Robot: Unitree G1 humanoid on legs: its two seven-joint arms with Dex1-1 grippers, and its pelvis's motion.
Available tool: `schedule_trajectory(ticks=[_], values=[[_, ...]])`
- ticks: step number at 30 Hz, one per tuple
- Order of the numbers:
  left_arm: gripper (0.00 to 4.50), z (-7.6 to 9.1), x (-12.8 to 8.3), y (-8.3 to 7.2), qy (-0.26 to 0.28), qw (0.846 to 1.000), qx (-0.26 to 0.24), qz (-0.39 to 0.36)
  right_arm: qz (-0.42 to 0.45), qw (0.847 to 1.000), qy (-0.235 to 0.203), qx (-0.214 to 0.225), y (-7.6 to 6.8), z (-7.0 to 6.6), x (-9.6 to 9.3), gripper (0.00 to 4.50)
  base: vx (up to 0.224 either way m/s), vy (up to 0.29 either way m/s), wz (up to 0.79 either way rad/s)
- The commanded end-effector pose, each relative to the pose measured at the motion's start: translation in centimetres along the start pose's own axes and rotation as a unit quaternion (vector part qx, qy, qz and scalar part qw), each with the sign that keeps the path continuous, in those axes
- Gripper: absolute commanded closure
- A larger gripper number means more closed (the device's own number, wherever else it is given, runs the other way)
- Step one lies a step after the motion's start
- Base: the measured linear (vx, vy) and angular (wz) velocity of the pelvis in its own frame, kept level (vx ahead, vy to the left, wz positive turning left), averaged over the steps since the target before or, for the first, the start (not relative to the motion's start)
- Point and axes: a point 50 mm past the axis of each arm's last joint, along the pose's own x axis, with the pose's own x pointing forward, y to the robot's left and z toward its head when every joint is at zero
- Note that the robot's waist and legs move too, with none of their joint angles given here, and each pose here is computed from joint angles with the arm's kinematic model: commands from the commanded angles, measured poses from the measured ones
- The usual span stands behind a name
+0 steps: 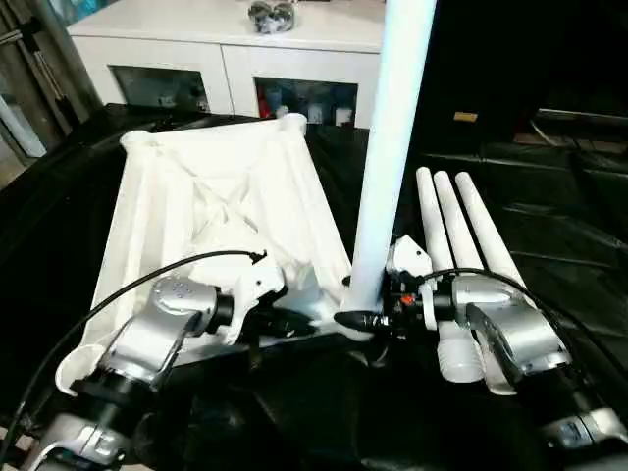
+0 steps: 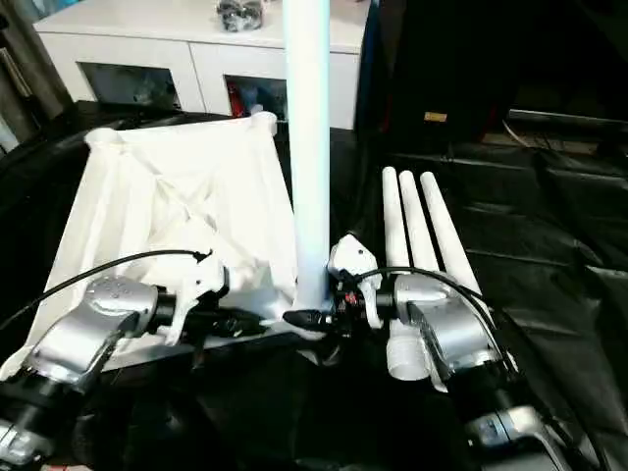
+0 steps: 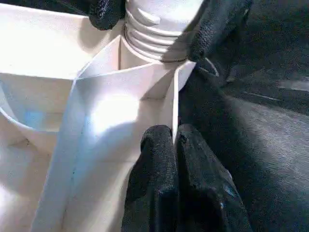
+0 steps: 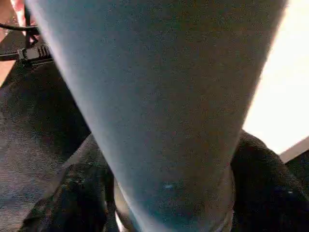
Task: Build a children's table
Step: Rotate leg to tighten
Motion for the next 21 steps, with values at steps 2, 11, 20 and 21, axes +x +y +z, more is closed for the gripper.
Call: schedule_trajectory(ticks=[2,11,20,21], values=[[4.5,1.3,0.6,-0.4,-0.025,0.999,0.02,-0.022,0.043,0.999,-0.004,0.0,1.1,0.3,1.3,1.72,0.0,0.0,0.0],[4.5,2.3,2.1,1.4,-0.043,0.995,-0.001,0.09,-0.141,0.989,0.02,0.039,-0.9,-1.2,4.2,1.8,0.0,0.0,0.0],[4.5,4.3,4.8,2.9,-0.065,0.98,-0.036,0.187,-0.287,0.947,0.004,0.145,-2.4,-1.3,7.4,1.24,0.0,0.0,0.0],[4.5,4.4,4.9,2.8,-0.067,0.98,-0.034,0.184,-0.281,0.949,-0.003,0.144,-2.3,-1.1,7.7,1.1,0.0,0.0,0.0]])
